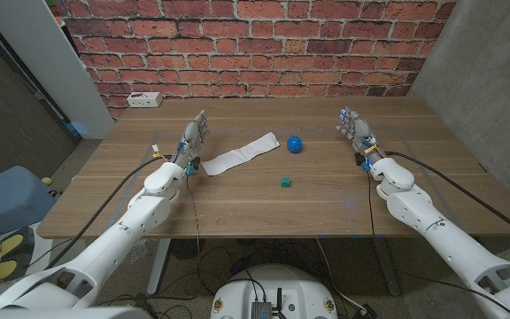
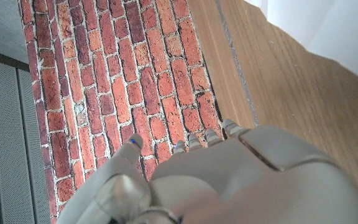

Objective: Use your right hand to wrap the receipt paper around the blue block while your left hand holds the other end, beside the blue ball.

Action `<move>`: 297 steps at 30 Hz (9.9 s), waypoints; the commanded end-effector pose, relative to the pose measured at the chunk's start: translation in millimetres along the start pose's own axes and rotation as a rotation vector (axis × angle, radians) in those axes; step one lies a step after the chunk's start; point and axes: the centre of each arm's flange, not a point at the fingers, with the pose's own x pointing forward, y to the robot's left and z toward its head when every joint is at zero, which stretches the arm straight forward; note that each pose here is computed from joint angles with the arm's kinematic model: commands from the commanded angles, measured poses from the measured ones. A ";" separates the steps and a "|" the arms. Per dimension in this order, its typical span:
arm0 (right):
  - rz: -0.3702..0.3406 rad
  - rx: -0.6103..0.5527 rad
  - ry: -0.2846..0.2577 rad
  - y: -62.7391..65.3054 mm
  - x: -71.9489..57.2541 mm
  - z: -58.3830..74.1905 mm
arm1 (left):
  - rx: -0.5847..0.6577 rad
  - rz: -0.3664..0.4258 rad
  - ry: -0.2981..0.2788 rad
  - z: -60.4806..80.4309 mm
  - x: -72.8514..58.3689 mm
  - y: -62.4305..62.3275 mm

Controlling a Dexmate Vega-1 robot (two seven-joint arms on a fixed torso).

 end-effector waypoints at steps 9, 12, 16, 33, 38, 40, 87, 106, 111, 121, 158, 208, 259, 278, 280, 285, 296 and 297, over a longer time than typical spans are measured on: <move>-0.060 -0.190 0.029 -5.3 -14.4 17.7 | 0.061 0.011 -0.001 4.1 -6.4 -1.8; -0.071 -0.244 0.044 -2.8 -17.3 20.9 | 0.078 0.011 0.003 4.9 -6.2 -1.9; -0.080 -0.308 0.055 1.3 -20.8 24.9 | 0.105 0.005 0.012 6.6 -6.2 -1.9; -0.078 -0.599 0.144 22.4 -40.1 42.4 | 0.366 0.050 0.065 17.4 -19.6 -4.8; -0.068 -0.646 0.160 28.9 -46.0 42.8 | 0.459 0.058 0.090 19.9 -25.0 -7.5; -0.062 -0.670 0.164 31.7 -47.8 43.3 | 0.469 0.060 0.092 20.0 -26.6 -8.2; 0.085 -1.069 0.190 99.5 -95.2 59.4 | 0.659 0.036 0.148 30.2 -64.6 -15.2; 0.139 -1.176 0.165 133.9 -103.1 60.5 | 0.651 0.041 0.146 26.9 -73.9 -11.0; 0.152 -1.207 0.158 142.1 -103.9 61.2 | 0.649 0.040 0.146 26.0 -74.6 -9.9; 0.188 -1.244 0.145 156.2 -104.3 61.5 | 0.644 0.041 0.142 24.9 -74.6 -8.2; 0.366 -1.349 0.141 203.0 -112.5 38.0 | 0.636 0.057 0.132 22.3 -87.7 -3.1; 0.444 -1.433 0.242 213.7 -99.7 1.1 | 0.622 0.064 0.145 16.1 -101.4 1.1; 0.423 -1.258 -0.114 251.8 -48.2 16.4 | 0.594 0.135 0.214 6.3 -119.2 13.7; 0.472 -1.231 -0.195 269.5 -16.3 17.2 | 0.616 0.122 0.229 15.6 -111.8 18.0; 0.476 -1.228 -0.201 271.1 -13.2 17.0 | 0.620 0.121 0.227 16.2 -110.5 17.9; 0.471 -1.210 -0.215 276.4 -5.1 15.6 | 0.629 0.114 0.230 17.6 -107.1 17.4; 0.477 -1.169 -0.212 290.3 14.9 5.3 | 0.633 0.114 0.237 18.3 -101.3 19.1; 0.474 -1.167 -0.210 291.7 16.1 4.4 | 0.633 0.113 0.237 18.1 -100.8 19.4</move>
